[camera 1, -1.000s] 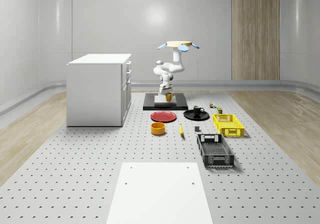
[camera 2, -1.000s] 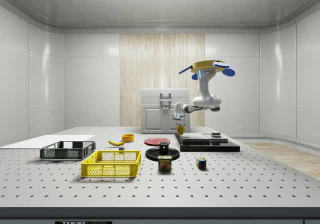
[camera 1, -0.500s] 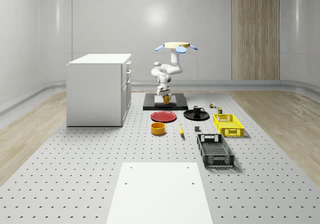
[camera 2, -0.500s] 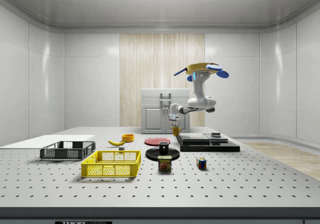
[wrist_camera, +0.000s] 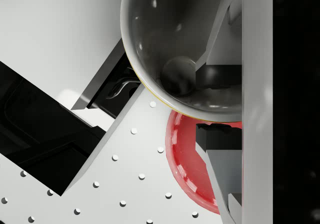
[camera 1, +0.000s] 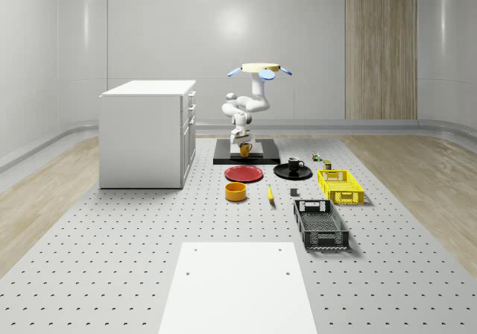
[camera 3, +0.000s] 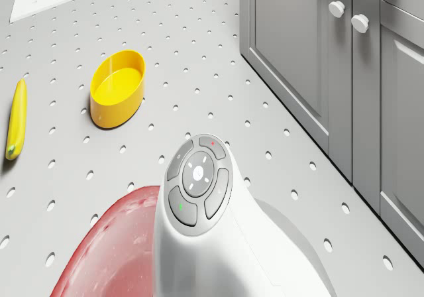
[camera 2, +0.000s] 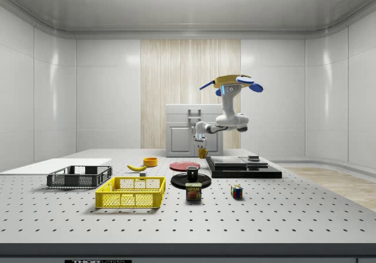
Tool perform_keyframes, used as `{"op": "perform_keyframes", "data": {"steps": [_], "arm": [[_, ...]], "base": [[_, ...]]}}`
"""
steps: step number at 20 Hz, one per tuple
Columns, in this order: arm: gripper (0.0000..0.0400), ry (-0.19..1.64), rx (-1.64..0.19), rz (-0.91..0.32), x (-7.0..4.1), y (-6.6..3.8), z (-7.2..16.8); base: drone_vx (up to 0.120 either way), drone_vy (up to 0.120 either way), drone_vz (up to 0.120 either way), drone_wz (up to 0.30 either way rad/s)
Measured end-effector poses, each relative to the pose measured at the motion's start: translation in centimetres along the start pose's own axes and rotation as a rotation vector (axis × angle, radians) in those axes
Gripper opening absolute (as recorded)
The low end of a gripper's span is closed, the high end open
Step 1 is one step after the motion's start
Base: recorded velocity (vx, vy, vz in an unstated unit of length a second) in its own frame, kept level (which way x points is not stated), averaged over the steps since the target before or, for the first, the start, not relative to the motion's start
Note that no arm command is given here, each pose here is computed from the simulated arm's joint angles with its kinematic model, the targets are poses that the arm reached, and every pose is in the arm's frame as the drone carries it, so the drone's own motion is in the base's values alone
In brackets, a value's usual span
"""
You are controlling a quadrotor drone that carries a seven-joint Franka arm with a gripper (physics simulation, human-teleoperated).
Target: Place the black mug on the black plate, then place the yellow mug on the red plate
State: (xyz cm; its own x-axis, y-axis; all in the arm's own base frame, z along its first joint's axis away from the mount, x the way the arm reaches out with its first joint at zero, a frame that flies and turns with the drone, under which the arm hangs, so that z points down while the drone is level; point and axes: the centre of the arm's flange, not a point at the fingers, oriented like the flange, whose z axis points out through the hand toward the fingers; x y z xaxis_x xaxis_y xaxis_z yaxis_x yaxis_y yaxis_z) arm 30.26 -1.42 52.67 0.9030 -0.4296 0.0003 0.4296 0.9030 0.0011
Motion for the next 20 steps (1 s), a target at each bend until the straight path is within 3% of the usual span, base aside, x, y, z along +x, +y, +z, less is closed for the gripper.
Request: {"op": "perform_keyframes", "data": {"steps": [20], "arm": [[0.01,0.0,0.0,0.0,8.5,-1.5,0.1]], "base": [[0.0,0.0,0.0,0.0]]}}
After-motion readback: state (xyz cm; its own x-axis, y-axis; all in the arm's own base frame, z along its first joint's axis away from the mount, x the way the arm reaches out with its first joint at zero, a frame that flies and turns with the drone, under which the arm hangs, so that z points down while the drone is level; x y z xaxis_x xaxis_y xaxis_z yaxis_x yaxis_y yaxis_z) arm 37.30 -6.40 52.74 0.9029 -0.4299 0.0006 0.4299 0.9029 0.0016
